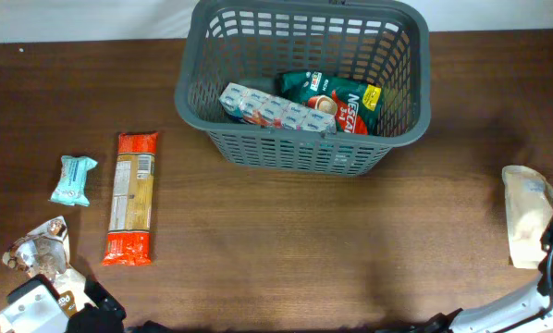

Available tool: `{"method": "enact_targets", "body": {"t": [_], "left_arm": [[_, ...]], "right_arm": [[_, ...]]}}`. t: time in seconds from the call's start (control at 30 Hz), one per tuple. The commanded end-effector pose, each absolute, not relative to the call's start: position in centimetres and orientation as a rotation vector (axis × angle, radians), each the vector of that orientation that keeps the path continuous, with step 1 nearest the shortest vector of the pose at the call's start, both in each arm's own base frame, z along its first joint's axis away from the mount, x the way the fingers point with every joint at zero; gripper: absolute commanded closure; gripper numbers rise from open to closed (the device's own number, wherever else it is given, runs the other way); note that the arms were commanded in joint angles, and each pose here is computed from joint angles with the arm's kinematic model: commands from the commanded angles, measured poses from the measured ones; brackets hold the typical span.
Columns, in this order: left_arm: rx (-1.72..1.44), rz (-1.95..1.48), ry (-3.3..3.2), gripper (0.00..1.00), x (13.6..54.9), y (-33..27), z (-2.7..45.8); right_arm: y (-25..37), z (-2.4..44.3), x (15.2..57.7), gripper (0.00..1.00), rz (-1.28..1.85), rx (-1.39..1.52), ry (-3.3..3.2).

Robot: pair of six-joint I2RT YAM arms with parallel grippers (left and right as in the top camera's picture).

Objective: Pack container
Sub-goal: 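Move the right gripper to the beige bread bag and grasp it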

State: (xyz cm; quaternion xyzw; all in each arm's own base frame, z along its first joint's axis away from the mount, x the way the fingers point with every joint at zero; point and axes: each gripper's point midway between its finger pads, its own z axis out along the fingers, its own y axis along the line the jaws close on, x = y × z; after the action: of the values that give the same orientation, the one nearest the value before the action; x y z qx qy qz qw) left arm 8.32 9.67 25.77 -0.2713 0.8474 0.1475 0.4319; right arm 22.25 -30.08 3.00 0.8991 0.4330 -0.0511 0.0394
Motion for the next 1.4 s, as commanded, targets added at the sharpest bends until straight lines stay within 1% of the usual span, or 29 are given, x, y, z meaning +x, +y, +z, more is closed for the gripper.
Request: {"method": "enact_targets", "body": {"t": [0.0,0.1,0.3,0.63,0.87,0.93,1.0,1.1,1.37], "left_arm": [[-0.663,0.375,2.115,0.01,8.3,9.7,25.8],[-0.664,0.374,2.115,0.01,8.3,9.7,25.8],[-0.664,0.374,2.115,0.01,8.3,9.7,25.8],[-0.664,0.374,2.115,0.01,8.3,9.7,25.8],[-0.664,0.374,2.115,0.01,8.3,9.7,25.8],[-0.664,0.374,2.115,0.01,8.3,9.7,25.8],[-0.664,0.374,2.115,0.01,8.3,9.7,25.8],[-0.664,0.374,2.115,0.01,8.3,9.7,25.8],[-0.664,0.374,2.115,0.01,8.3,9.7,25.8]], "right_arm": [[-30.0,3.4,25.3,0.01,0.013,2.712,1.284],[-30.7,3.7,26.7,0.01,0.039,2.651,1.275],[-30.4,3.8,27.8,0.01,0.045,2.674,1.169],[-29.8,3.6,28.0,0.01,0.08,2.753,1.036],[-30.1,3.8,28.7,0.01,0.121,2.728,1.03],[-30.4,3.8,28.3,0.03,0.085,2.725,1.023],[-30.4,3.8,28.4,0.0,0.091,2.725,1.022],[-30.0,3.8,28.8,0.01,0.144,2.769,0.939],[-29.8,3.7,28.7,0.01,0.121,2.7,1.134]]}}
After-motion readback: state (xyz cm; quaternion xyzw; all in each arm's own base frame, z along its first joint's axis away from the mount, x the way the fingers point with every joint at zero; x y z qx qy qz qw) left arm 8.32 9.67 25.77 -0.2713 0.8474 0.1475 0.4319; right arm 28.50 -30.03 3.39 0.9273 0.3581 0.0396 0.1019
